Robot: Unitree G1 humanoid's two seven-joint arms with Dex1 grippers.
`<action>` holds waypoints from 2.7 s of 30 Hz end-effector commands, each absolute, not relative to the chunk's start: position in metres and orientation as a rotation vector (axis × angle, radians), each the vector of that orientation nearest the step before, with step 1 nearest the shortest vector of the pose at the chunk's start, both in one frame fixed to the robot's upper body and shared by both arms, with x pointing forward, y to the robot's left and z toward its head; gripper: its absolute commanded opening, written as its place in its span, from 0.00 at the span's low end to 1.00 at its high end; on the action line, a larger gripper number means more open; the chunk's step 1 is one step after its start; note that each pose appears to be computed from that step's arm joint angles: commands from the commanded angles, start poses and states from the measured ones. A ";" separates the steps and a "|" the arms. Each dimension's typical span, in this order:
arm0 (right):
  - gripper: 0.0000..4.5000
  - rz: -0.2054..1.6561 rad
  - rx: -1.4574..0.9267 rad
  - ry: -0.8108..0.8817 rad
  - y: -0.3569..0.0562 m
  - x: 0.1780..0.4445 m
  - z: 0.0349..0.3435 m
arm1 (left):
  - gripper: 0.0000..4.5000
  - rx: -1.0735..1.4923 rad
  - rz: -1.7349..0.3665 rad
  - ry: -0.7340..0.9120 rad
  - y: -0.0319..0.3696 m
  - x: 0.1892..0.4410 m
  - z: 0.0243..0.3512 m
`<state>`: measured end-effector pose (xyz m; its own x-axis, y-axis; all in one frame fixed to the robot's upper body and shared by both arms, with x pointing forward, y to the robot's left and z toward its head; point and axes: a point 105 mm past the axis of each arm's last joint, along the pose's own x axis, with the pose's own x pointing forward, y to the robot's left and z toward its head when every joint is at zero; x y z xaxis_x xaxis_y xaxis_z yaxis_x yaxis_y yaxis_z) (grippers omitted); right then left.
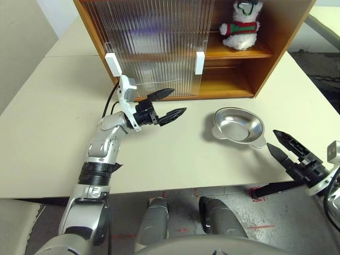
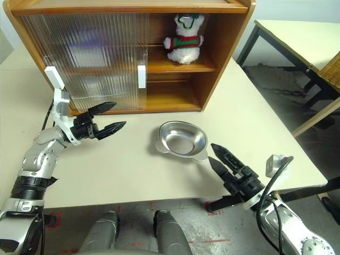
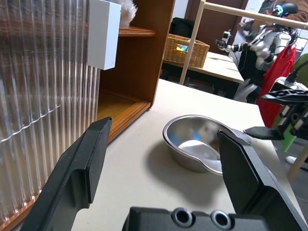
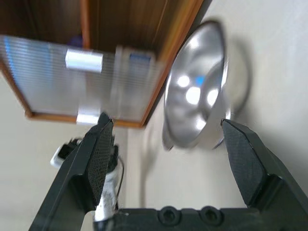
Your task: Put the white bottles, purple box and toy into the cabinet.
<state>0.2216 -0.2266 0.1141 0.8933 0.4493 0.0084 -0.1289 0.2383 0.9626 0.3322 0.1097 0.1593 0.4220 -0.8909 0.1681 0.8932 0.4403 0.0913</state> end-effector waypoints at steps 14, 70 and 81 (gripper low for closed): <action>0.99 0.335 1.261 0.274 -0.237 0.219 0.115 | 1.00 -0.007 -1.118 -0.213 0.109 0.330 0.160; 0.99 0.347 1.360 0.345 -0.219 0.237 0.083 | 1.00 0.016 -1.115 -0.212 0.110 0.330 0.163; 0.68 0.323 1.372 0.326 -0.227 0.243 0.075 | 1.00 0.026 -1.107 -0.216 0.113 0.330 0.167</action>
<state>0.2433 -0.2240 0.0789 0.9072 0.4200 -0.0254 -0.0477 0.1626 0.9855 0.3315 0.1113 0.1652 0.4280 -0.8887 0.1645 0.8855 0.4487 0.1202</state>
